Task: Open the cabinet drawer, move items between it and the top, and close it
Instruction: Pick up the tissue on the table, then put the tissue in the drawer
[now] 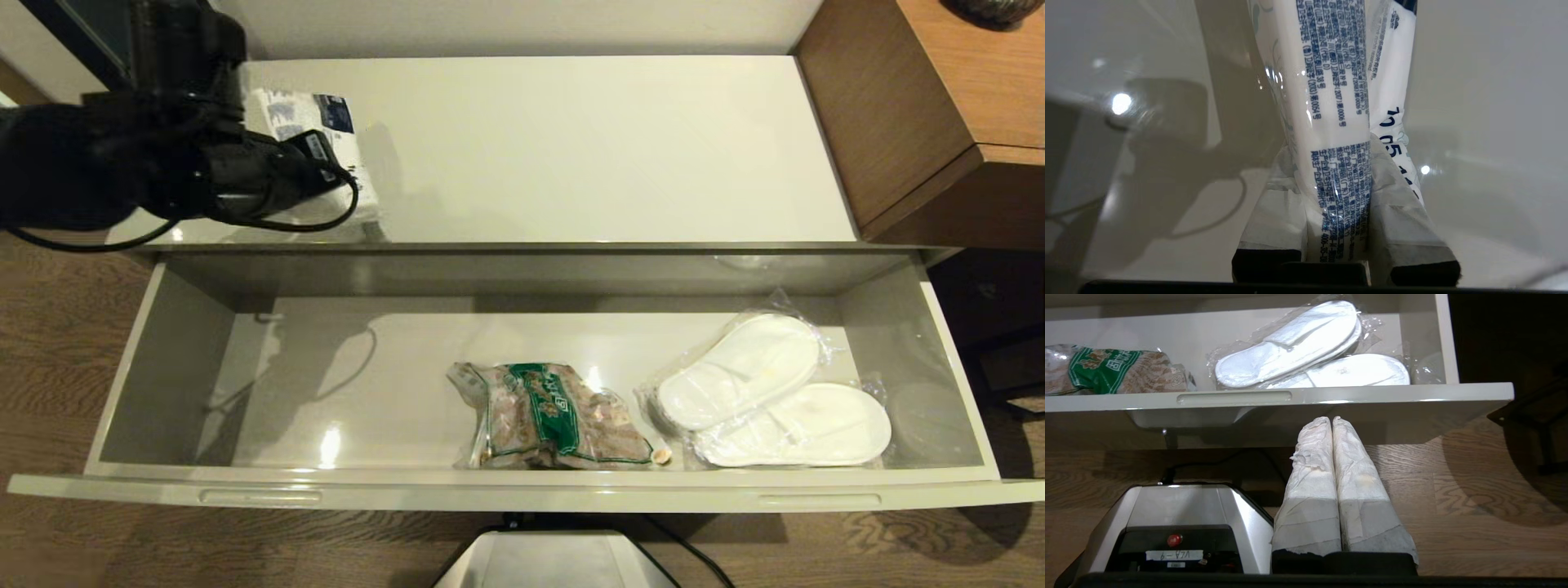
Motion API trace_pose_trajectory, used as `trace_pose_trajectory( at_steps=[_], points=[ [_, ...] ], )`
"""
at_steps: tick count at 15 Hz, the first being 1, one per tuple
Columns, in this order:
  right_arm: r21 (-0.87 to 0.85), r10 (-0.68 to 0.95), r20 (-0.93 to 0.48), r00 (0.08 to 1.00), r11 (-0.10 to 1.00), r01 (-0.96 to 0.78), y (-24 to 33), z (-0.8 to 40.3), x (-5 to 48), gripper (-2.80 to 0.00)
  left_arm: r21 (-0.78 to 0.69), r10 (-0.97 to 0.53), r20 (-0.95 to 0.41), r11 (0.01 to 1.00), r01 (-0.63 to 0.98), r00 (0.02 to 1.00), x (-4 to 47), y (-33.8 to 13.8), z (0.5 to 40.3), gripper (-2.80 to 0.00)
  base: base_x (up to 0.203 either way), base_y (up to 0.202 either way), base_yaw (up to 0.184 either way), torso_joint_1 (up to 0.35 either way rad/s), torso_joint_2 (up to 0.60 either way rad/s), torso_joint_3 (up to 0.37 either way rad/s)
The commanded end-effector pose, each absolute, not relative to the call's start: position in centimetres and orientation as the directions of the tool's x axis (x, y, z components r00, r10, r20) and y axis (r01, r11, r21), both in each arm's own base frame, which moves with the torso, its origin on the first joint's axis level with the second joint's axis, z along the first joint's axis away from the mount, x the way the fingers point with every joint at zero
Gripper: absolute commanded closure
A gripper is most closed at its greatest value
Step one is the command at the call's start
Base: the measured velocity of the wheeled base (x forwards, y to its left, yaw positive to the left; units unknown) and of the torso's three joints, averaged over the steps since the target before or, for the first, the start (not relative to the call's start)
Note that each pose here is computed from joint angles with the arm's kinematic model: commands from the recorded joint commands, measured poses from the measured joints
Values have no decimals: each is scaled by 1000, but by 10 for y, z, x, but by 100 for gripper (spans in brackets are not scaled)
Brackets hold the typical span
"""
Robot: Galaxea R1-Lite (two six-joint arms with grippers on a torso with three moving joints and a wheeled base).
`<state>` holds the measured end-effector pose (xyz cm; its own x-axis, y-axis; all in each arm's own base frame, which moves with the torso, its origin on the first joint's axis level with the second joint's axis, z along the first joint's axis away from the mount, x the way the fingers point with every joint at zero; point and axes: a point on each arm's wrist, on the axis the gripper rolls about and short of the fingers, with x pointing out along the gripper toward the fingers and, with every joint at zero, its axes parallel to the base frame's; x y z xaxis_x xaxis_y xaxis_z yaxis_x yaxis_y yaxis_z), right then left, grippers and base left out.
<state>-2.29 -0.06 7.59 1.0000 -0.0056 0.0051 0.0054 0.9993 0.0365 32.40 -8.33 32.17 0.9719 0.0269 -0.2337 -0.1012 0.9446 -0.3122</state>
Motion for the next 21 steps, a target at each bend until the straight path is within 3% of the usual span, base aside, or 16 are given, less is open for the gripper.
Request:
trace_pose_trajectory(
  at_steps=[1,5,10,14,21],
  points=[
    [37,-5,21,1000,999,4,-1,75,-24,0,-324,22,-200,942,-87,980,256,-65,348,0,0,0,0,0,0,0],
    [37,-5,21,1000,999,5,-1,75,-24,0,-230,35,-304,967,-109,952,171,-42,321,0,0,0,0,0,0,0],
    [37,-6,21,1000,999,5,-1,75,-24,0,-79,61,-459,991,-108,886,104,-22,243,0,0,0,0,0,0,0],
    [37,-6,22,1000,999,5,-1,75,-24,0,-46,70,-511,993,-109,857,140,-32,211,0,0,0,0,0,0,0],
    [37,-5,21,1000,999,4,-1,75,-24,0,-39,157,-489,979,-202,858,235,-37,175,0,0,0,0,0,0,0]
  ],
)
